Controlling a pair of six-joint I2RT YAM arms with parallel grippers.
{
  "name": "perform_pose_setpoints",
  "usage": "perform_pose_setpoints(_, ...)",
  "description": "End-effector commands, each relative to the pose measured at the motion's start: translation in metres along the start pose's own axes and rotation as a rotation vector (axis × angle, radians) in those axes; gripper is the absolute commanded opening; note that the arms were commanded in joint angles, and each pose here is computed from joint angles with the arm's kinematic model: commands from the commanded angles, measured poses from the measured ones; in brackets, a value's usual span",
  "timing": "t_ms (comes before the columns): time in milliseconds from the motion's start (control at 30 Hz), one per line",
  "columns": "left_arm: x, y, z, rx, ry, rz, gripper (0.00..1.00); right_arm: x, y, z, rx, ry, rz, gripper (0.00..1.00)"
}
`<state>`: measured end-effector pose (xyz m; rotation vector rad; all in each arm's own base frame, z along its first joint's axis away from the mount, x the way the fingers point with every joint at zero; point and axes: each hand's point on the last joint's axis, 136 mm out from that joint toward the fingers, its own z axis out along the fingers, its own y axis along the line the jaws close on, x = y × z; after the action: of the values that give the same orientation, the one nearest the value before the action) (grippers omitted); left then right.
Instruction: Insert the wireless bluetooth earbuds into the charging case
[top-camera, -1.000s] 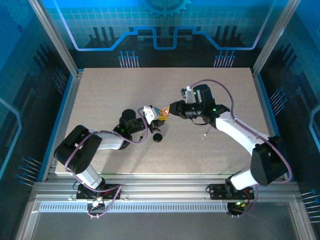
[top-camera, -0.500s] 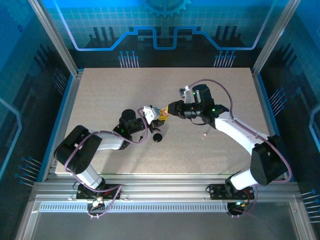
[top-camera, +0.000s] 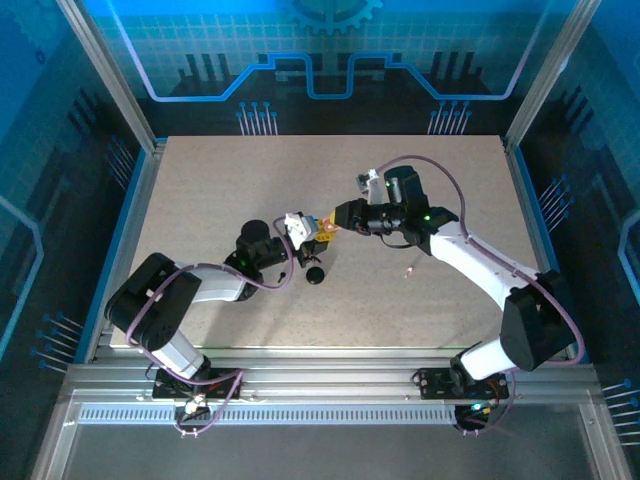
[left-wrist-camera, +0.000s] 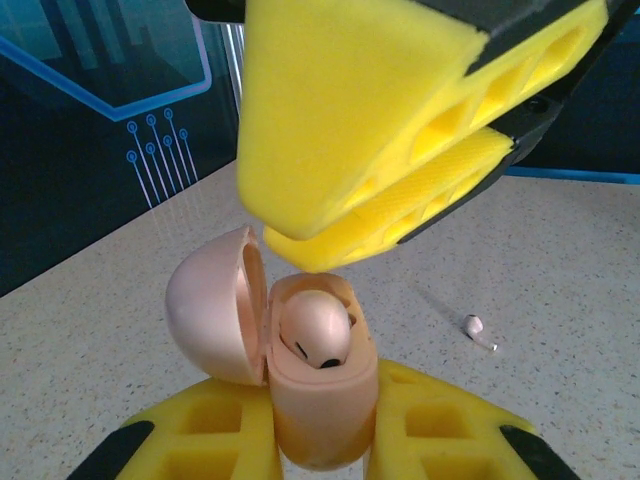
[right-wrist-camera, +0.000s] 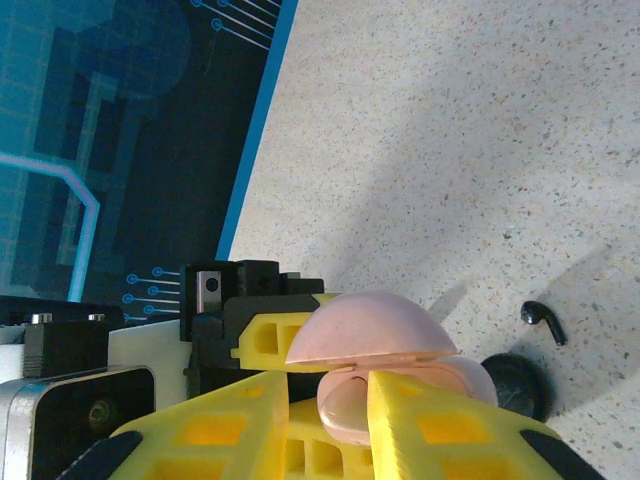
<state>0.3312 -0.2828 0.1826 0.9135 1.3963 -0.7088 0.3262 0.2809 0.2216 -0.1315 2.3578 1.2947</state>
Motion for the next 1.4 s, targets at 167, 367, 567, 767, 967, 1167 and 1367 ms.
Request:
perform_pose_setpoints(167, -0.012, -0.009, -0.009, 0.001, -0.032, 0.018, 0.13, 0.006, 0.009, -0.041, 0.113, -0.017, -0.061, 0.29)
perform_pose_setpoints(367, -0.005, -0.015, -0.013, 0.015, -0.007, -0.001, 0.14, 0.013, -0.011, -0.071, 0.216, 0.011, -0.019, 0.30)
perform_pose_setpoints(567, 0.006, -0.025, -0.016, 0.041, 0.047, -0.018, 0.14, 0.025, -0.047, -0.110, 0.372, 0.054, 0.058, 0.32)
perform_pose_setpoints(767, 0.008, -0.034, -0.015, 0.064, 0.067, -0.014, 0.13, 0.038, -0.090, -0.129, 0.505, 0.122, 0.138, 0.32)
perform_pose_setpoints(967, 0.007, -0.038, -0.015, 0.073, 0.074, -0.008, 0.14, 0.038, -0.110, -0.138, 0.602, 0.200, 0.066, 0.32)
perform_pose_setpoints(1167, 0.009, -0.037, -0.017, 0.065, 0.115, -0.003, 0.13, 0.034, -0.127, -0.153, 0.746, 0.313, -0.010, 0.33)
perform_pose_setpoints(1367, 0.012, -0.036, -0.019, 0.051, 0.128, -0.004, 0.13, 0.045, -0.161, -0.146, 0.836, 0.433, 0.040, 0.35)
